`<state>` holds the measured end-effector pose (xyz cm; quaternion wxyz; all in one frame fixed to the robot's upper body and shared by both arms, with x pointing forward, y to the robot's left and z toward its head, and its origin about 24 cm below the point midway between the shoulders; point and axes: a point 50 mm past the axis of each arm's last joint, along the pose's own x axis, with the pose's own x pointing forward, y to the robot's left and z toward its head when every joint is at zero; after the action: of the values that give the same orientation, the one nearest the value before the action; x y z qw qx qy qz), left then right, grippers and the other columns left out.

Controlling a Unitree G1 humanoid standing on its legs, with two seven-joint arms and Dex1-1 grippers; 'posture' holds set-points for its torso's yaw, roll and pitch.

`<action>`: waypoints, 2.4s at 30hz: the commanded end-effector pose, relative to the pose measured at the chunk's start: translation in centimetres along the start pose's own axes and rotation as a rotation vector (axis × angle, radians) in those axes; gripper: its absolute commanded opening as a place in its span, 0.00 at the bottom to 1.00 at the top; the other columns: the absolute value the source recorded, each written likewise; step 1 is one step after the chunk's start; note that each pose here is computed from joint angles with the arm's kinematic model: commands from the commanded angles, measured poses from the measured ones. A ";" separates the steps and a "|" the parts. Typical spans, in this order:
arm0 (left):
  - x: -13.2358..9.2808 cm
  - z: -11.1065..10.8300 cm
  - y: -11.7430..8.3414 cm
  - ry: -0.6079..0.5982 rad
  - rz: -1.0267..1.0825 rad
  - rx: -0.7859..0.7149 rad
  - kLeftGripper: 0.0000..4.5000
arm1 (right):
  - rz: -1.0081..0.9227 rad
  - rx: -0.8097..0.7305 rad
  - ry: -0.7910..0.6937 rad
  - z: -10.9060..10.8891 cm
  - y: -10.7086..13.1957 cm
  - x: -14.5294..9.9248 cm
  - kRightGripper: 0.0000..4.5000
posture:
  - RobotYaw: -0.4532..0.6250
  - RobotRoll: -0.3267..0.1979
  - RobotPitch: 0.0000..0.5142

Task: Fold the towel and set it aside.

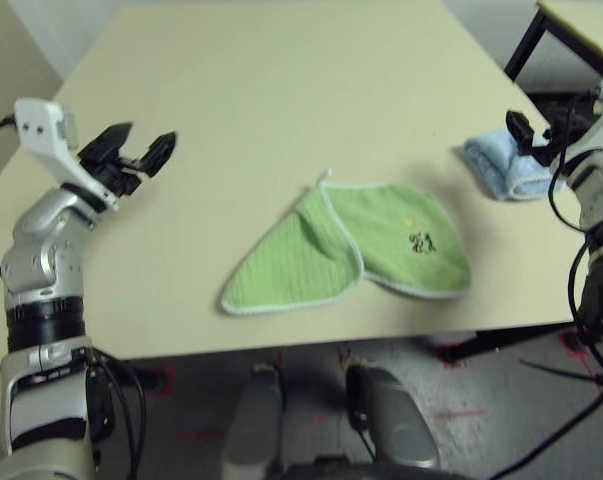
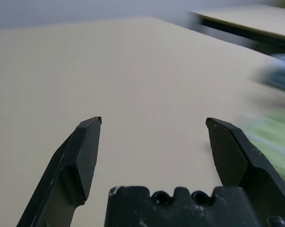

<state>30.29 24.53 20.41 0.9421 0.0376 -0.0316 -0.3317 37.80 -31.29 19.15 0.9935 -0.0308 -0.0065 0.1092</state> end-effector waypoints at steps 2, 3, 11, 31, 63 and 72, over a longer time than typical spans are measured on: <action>0.3 0.1 -2.8 0.119 -0.233 -0.012 1.00 | 0.152 -0.004 0.134 -0.2 1.1 0.4 1.00 | 0.51 0.62 0.21; 0.4 0.2 -3.3 0.133 -0.274 -0.011 1.00 | 0.190 -0.011 0.171 -0.2 1.4 0.6 1.00 | 0.51 0.62 0.21; 1.1 0.4 -4.6 0.194 -0.366 0.010 1.00 | 0.370 -0.069 0.413 -1.3 3.9 1.4 1.00 | 0.52 0.62 0.23; 1.2 0.6 -6.6 0.207 -0.397 0.032 1.00 | 0.409 -0.078 0.707 -7.1 7.8 2.0 1.00 | 0.55 0.62 0.31; 2.3 0.5 -8.7 0.200 -0.479 0.159 1.00 | 0.242 -0.102 0.314 -2.5 11.0 6.1 0.00 | 0.55 0.62 0.28; 3.6 0.4 -14.1 0.218 -0.610 0.272 1.00 | 0.209 -0.109 0.300 -2.4 11.7 6.6 0.00 | 0.58 0.62 0.29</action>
<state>24.73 12.08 19.82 0.7910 0.1990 0.0321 -0.5777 41.75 -18.38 16.34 0.9627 -0.1012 0.1359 0.2108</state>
